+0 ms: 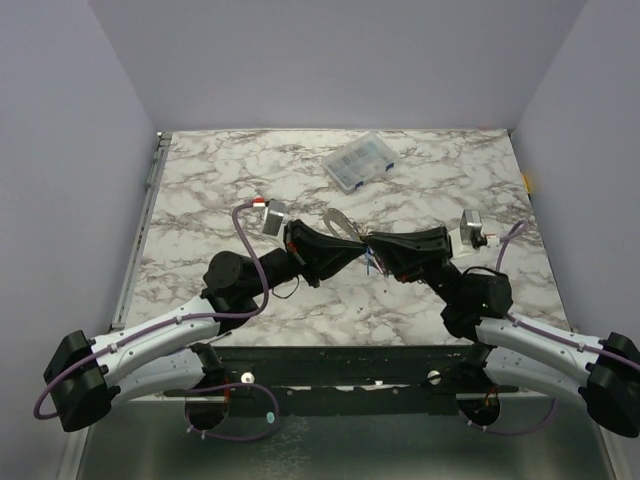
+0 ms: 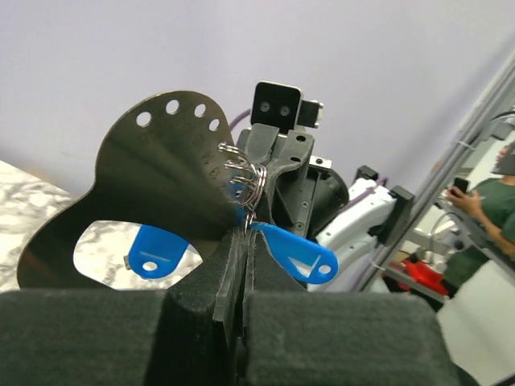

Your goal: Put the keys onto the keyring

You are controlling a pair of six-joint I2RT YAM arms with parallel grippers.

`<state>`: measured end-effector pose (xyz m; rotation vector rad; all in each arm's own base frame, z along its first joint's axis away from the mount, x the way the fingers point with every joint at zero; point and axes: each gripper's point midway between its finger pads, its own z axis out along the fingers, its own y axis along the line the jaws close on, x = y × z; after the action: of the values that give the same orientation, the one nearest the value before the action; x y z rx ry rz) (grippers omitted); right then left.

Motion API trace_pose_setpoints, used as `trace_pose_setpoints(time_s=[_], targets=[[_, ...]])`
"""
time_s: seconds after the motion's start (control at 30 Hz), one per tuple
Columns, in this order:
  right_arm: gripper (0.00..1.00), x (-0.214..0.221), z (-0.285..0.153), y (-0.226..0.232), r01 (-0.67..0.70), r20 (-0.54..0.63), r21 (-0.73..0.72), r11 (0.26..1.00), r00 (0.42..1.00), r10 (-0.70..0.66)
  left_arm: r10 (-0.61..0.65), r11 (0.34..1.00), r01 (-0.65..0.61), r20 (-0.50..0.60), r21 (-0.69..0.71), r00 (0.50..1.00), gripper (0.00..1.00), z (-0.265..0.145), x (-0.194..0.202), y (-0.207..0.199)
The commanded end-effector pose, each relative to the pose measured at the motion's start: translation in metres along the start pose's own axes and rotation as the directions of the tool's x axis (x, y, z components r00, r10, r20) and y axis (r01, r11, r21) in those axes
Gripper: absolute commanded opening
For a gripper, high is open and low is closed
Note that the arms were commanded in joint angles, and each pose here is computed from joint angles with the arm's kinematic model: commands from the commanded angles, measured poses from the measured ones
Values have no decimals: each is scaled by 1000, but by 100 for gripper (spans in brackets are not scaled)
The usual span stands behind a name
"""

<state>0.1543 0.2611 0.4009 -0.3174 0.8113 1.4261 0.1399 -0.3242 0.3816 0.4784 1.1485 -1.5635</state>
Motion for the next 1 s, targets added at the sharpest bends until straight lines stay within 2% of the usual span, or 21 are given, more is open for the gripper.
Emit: trace_pose_setpoints(time_s=[0.0,0.07,0.1,0.17,0.23,0.37,0.57,0.67,0.8,0.9,0.97], targets=[[1,-35,0,39,27,126,-161,987,992,-6,-104,994,101,-91,-30,990,16,-9,9,0],[1,-33,-4,39,31,109,-155,987,994,-14,-33,992,11,-172,-125,985,32,-16,14,14],[1,-30,-4,37,35,87,-142,989,996,-22,11,981,-52,-212,-187,977,36,-22,14,23],[1,-28,-4,32,57,41,-101,993,998,-53,81,935,-167,-272,-313,959,37,-40,7,42],[1,-29,-4,22,79,7,-24,997,997,-79,120,909,-222,-288,-353,950,37,-53,-3,44],[1,-16,-5,-1,156,-128,86,984,981,-144,136,942,-214,-289,-258,947,38,-59,-7,18],[1,-4,-7,-5,196,-202,79,977,963,-177,208,964,-245,-272,-109,939,46,-59,-3,-3],[1,1,-6,3,185,-232,30,982,957,-173,337,933,-356,-216,-55,916,50,-61,-6,-2],[1,6,-7,23,154,-245,-79,985,955,-169,503,855,-517,-193,-28,843,51,-63,-10,6],[1,9,-9,37,137,-262,-158,978,949,-175,567,823,-559,-189,99,802,48,-60,-3,-8],[1,10,-12,47,129,-264,-216,968,947,-185,575,817,-549,-178,177,798,46,-58,1,-21]])
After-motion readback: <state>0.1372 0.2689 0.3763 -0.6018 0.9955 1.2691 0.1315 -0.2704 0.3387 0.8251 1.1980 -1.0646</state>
